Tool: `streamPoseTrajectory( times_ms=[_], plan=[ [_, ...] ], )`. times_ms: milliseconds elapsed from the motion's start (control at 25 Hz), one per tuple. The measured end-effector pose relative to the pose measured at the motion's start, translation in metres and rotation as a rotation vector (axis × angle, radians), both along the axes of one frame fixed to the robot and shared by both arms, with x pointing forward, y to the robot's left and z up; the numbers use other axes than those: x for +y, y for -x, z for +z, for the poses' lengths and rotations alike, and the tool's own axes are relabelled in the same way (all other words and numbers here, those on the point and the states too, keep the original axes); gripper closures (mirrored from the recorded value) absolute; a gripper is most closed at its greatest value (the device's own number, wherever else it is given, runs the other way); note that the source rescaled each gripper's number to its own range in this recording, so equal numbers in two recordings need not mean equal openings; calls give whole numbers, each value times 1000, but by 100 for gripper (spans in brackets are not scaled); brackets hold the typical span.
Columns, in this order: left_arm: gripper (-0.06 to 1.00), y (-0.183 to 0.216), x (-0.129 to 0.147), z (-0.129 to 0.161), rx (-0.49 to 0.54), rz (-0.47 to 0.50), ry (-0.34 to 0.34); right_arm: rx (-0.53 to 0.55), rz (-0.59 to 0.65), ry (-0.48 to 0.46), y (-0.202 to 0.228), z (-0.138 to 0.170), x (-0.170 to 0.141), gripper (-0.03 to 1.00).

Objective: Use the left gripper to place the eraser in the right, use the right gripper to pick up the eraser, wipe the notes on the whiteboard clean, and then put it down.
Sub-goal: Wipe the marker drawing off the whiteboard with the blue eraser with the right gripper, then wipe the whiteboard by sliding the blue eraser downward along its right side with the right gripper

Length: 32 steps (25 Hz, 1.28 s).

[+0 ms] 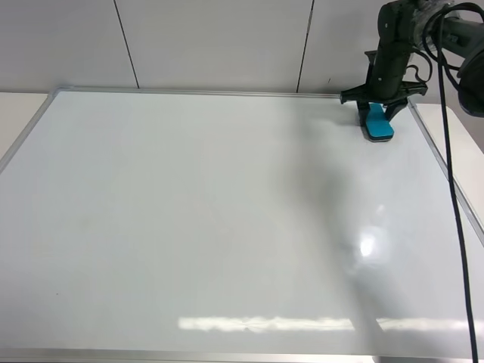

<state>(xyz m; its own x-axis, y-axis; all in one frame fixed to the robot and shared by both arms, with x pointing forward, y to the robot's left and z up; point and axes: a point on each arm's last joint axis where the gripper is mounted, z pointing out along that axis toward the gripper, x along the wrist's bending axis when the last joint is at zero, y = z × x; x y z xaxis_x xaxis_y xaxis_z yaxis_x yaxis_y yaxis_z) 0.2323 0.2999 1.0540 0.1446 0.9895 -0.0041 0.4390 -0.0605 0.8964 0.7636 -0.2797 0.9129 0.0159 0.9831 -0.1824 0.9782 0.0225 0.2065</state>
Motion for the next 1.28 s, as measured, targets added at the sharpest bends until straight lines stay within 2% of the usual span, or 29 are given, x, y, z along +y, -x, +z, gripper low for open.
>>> streamPoseTrajectory(
  times_ms=[120, 240, 480, 640, 880, 1080, 1280],
  plan=[
    [-6, 0, 0, 0, 0, 0, 0, -7, 9, 18, 0, 4, 0, 94],
    [-6, 0, 0, 0, 0, 0, 0, -28, 41, 15, 3, 19, 16, 94],
    [-6, 0, 0, 0, 0, 0, 0, -168, 110, -34, 20, 91, 68, 94],
    [-6, 0, 0, 0, 0, 0, 0, -170, 116, -66, 41, 115, 78, 94],
    [-6, 0, 0, 0, 0, 0, 0, -34, 68, -102, 104, 116, 68, 94],
    [-6, 0, 0, 0, 0, 0, 0, -83, 17, -178, 162, 108, 59, 94],
    [-6, 0, 0, 0, 0, 0, 0, -28, -37, -191, 222, 81, 46, 94]
  ],
)
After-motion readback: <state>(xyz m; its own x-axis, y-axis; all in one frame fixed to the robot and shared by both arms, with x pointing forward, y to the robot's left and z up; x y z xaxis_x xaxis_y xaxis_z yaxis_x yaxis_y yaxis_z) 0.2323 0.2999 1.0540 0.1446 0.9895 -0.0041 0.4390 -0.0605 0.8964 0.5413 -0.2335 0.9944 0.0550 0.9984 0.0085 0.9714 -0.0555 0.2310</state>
